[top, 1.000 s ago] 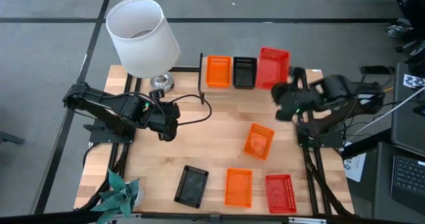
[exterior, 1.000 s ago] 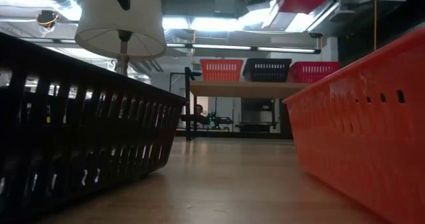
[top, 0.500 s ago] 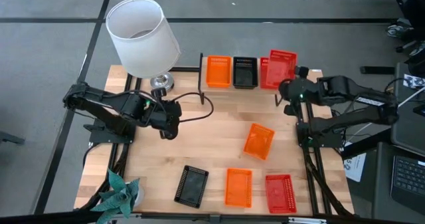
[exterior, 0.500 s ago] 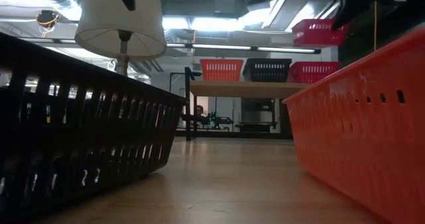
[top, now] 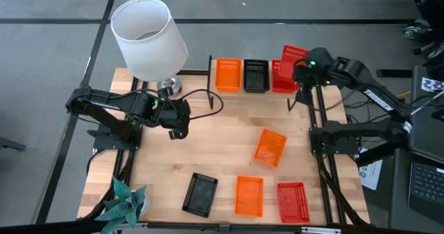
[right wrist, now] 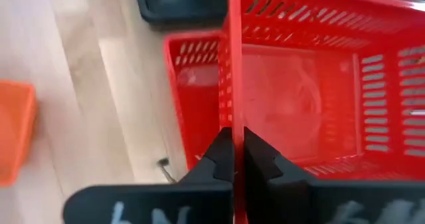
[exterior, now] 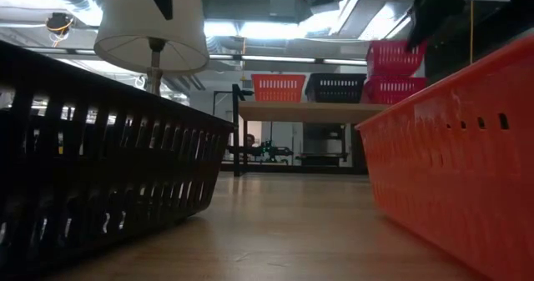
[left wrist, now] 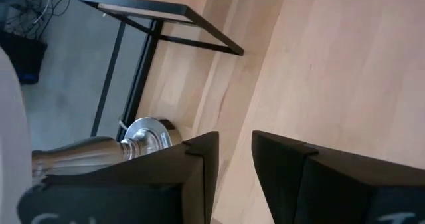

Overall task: Stack baskets on shelf by color
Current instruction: Stack the top red bin on the red bin on the shelf

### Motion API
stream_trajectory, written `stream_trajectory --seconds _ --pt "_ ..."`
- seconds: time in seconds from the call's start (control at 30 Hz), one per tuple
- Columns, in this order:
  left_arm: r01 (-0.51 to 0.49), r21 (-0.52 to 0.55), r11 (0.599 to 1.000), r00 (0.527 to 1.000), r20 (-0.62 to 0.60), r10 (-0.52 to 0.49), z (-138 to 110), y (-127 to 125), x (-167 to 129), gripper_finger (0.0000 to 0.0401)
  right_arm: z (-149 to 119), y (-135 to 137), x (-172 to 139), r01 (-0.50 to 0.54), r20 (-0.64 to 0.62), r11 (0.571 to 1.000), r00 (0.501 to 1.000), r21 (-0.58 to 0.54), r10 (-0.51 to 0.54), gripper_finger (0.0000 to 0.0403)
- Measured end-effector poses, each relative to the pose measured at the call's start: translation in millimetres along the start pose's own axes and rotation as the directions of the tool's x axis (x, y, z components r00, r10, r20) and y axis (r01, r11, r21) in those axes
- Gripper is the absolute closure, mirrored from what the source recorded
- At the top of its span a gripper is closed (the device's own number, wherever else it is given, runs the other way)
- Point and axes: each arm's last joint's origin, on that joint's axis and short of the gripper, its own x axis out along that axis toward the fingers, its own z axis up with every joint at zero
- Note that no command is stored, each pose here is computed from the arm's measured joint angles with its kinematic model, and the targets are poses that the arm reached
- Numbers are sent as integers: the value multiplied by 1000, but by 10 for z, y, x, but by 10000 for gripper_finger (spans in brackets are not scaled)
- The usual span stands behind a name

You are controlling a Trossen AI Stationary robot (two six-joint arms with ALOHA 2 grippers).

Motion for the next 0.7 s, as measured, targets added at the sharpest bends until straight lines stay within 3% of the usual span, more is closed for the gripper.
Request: stream_trajectory --seconds 0.17,0.5,0.7 --pt "-7 -9 1000 1000 -5 6 6 24 16 317 49 -51 148 -19 -12 999 1000 -39 19 403" --pt "-6 -9 1000 1000 -5 6 6 24 15 317 19 -6 148 -118 -17 989 993 -85 117 403" --pt "-5 -11 1000 1000 -1 5 10 22 15 317 18 -4 148 -122 -17 989 993 -85 121 403"
